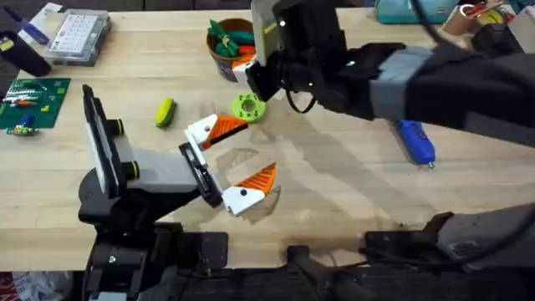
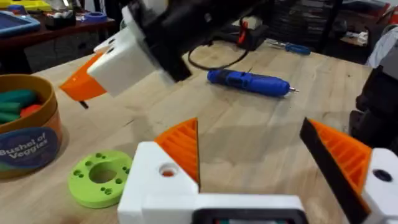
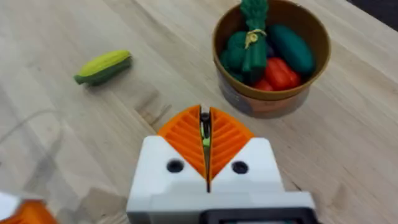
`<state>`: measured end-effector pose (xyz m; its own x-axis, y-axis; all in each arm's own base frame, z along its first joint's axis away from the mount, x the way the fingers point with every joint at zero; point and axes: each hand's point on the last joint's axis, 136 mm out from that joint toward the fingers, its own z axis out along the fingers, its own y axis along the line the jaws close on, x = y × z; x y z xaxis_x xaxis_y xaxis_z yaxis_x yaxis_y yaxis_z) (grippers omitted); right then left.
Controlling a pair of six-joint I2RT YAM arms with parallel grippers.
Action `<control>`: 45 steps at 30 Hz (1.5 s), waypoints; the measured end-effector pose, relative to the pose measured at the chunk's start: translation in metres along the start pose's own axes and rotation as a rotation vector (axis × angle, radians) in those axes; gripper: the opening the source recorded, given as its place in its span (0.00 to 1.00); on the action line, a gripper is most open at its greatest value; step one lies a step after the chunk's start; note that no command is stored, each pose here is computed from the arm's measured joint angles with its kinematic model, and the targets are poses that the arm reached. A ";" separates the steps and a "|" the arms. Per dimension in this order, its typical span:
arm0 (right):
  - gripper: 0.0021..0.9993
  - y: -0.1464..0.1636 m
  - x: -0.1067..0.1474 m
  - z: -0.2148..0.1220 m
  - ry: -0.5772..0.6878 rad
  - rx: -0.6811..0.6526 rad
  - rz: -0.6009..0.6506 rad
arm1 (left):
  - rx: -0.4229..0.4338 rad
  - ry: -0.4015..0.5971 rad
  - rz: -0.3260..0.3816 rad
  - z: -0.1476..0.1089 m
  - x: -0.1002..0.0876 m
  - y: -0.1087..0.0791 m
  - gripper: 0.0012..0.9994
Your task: Pick up the gripper from the table and insert it into the empty holder that is missing its gripper. Then pick up a screw, insert it into the mounting hole, and use the screwdriver to tighten it. Finally, clean up the table by picking up the vegetable and placing it into the bucket.
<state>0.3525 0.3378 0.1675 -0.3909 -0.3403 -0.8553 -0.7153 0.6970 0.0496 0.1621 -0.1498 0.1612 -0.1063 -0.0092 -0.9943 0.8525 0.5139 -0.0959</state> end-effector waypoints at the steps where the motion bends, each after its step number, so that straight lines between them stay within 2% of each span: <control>1: 0.00 0.004 -0.002 -0.006 0.001 -0.006 -0.002 | 0.000 0.000 0.000 0.000 0.000 0.000 0.99; 8: 0.00 0.039 -0.040 -0.065 -0.079 -0.114 -0.022 | 0.000 0.000 0.000 0.000 0.000 0.000 0.99; 15: 0.00 0.069 -0.064 -0.123 -0.136 -0.252 -0.035 | 0.001 0.000 0.000 0.000 0.000 0.000 0.99; 22: 0.00 0.108 -0.086 -0.152 -0.204 -0.369 -0.063 | 0.001 0.000 0.000 0.000 0.000 0.000 0.99; 30: 0.00 0.157 -0.087 -0.166 -0.222 -0.497 -0.083 | 0.001 0.000 0.000 0.000 0.000 0.000 0.99; 34: 0.00 0.157 -0.081 -0.172 -0.192 -0.503 -0.061 | 0.001 0.000 -0.001 0.000 0.000 0.000 0.99; 38: 0.00 0.152 -0.080 -0.195 -0.197 -0.493 -0.065 | 0.001 0.000 -0.001 0.000 0.000 0.000 0.99; 41: 0.00 0.144 -0.088 -0.220 -0.277 -0.464 -0.069 | 0.001 0.000 0.000 0.000 0.000 0.000 0.99; 45: 0.00 0.136 -0.099 -0.250 -0.445 -0.449 -0.072 | 0.001 0.000 0.000 0.000 0.000 0.000 0.99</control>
<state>0.1493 0.3080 0.3882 -0.1234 -0.0148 -0.9922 -0.9417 0.3170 0.1124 0.1620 -0.1499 0.1612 -0.1068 -0.0093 -0.9942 0.8531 0.5128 -0.0964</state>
